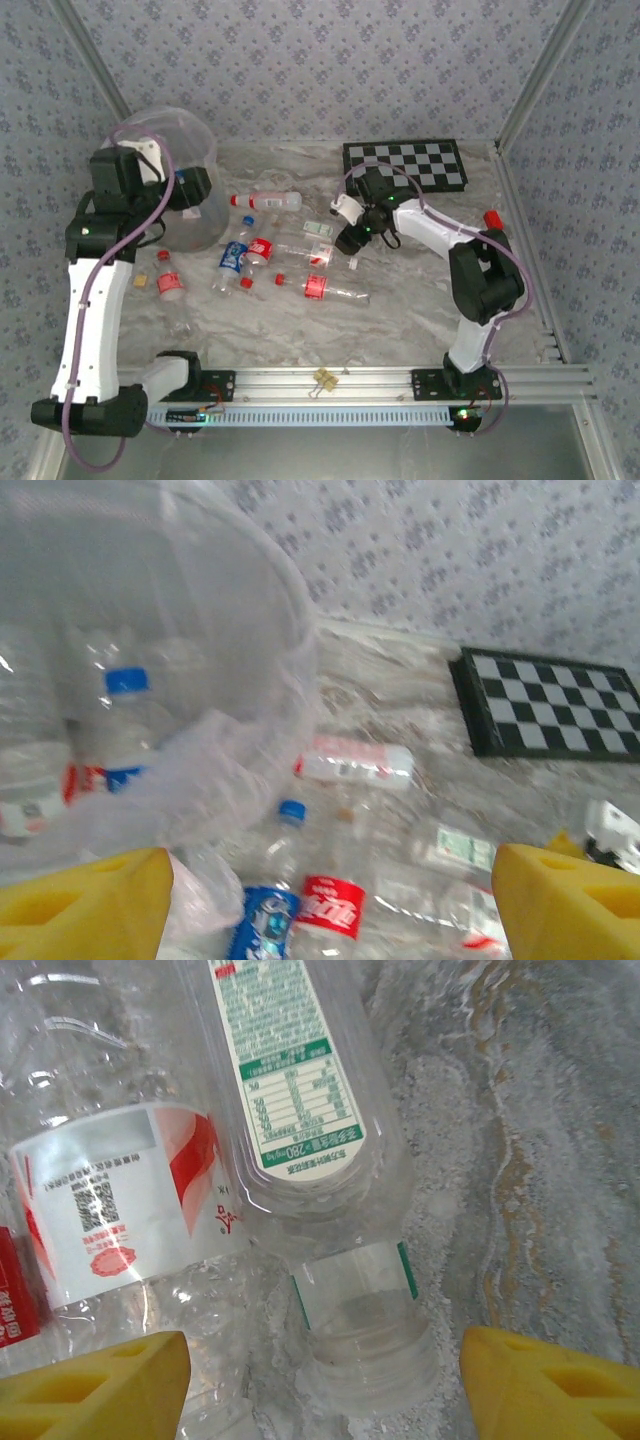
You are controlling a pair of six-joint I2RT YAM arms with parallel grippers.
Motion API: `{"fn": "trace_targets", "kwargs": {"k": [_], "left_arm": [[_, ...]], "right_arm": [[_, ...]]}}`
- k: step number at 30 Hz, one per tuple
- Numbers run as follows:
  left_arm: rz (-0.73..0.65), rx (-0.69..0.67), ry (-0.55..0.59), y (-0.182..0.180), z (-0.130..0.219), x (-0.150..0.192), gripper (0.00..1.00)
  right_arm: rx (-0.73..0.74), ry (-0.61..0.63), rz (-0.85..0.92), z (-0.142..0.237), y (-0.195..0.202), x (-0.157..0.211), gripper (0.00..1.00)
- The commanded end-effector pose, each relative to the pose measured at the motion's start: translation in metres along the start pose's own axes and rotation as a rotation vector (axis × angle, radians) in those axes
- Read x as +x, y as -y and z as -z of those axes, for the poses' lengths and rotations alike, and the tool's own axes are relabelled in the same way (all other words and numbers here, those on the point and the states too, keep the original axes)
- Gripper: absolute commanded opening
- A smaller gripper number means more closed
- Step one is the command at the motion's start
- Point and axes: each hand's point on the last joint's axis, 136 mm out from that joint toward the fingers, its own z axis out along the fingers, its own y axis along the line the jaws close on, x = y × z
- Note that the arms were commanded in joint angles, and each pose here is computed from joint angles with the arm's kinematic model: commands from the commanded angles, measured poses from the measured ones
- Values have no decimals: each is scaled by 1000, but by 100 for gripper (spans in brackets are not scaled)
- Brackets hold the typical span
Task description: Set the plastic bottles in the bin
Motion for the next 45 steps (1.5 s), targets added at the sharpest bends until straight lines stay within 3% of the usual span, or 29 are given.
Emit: {"fn": "trace_targets", "kwargs": {"k": [1, 4, 8, 16, 26, 33, 35, 45], "left_arm": [[40, 120, 1, 20, 1, 11, 83], [47, 46, -13, 3, -5, 25, 83], [83, 69, -33, 4, -12, 36, 83], [99, 78, 10, 9, 3, 23, 82], [131, 168, 26, 30, 11, 14, 81], [135, 194, 25, 39, 9, 12, 81], [142, 208, 15, 43, 8, 14, 81], [58, 389, -28, 113, -6, 14, 81]], "right_arm": [[-37, -36, 23, -6, 2, 5, 73], [-29, -76, 30, -16, 7, 12, 76], [-22, -97, 16, -26, 14, 15, 77], [-69, -96, -4, -37, 12, 15, 73], [-44, -19, -20, -3, 22, 4, 48], [-6, 9, -40, 20, 26, 5, 46], [3, 19, -57, 23, 26, 6, 41], [97, 70, -144, 58, 27, 26, 41]]}}
